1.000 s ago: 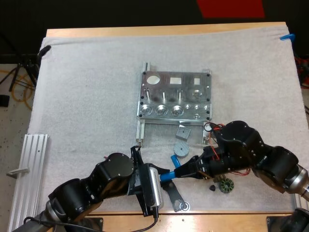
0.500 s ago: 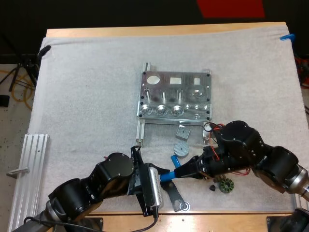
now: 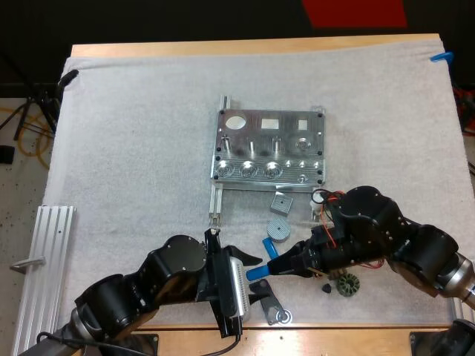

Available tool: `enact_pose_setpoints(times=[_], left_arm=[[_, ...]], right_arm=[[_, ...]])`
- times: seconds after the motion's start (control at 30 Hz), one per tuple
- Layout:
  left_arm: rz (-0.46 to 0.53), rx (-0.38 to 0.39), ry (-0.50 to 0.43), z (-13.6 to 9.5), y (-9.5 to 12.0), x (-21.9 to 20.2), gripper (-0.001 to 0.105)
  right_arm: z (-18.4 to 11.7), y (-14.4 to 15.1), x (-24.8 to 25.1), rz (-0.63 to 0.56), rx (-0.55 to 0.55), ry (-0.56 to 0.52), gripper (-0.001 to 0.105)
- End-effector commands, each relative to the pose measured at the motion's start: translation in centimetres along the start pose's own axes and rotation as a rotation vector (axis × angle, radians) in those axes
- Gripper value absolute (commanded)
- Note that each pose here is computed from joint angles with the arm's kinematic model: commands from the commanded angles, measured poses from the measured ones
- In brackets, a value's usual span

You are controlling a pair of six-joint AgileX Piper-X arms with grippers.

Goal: Load cells from right to left

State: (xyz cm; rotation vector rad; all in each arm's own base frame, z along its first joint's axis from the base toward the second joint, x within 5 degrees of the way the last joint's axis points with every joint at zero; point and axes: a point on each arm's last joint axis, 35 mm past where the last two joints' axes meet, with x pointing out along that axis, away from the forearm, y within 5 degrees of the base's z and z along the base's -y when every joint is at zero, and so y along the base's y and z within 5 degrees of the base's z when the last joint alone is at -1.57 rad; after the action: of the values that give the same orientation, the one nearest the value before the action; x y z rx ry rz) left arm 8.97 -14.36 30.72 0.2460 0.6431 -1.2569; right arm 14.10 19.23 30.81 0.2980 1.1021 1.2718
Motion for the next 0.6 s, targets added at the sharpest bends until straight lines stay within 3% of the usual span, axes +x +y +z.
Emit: enact_pose_setpoints(times=[0.0, 0.17, 0.3, 0.57], left_arm=[[-0.009, -0.023, -0.009, 0.1, -0.1, -0.2, 0.062], [0.013, -0.055, 0.077, -0.2, -0.3, -0.9, 0.062], [0.118, -0.065, 0.123, 0.6, -0.4, -2.3, 0.062], [0.297, -0.156, 0.112, 2.3, -0.6, -4.7, 0.062]], right_arm=[[0.3, 0.3, -0.1, 0.010, -0.053, -0.014, 0.014], [0.3, 0.3, -0.1, 0.006, -0.089, -0.016, 0.014], [0.2, 0.1, -0.1, -0.020, -0.128, -0.011, 0.014], [-1.2, -0.8, -0.2, -0.133, -0.189, 0.081, 0.014]])
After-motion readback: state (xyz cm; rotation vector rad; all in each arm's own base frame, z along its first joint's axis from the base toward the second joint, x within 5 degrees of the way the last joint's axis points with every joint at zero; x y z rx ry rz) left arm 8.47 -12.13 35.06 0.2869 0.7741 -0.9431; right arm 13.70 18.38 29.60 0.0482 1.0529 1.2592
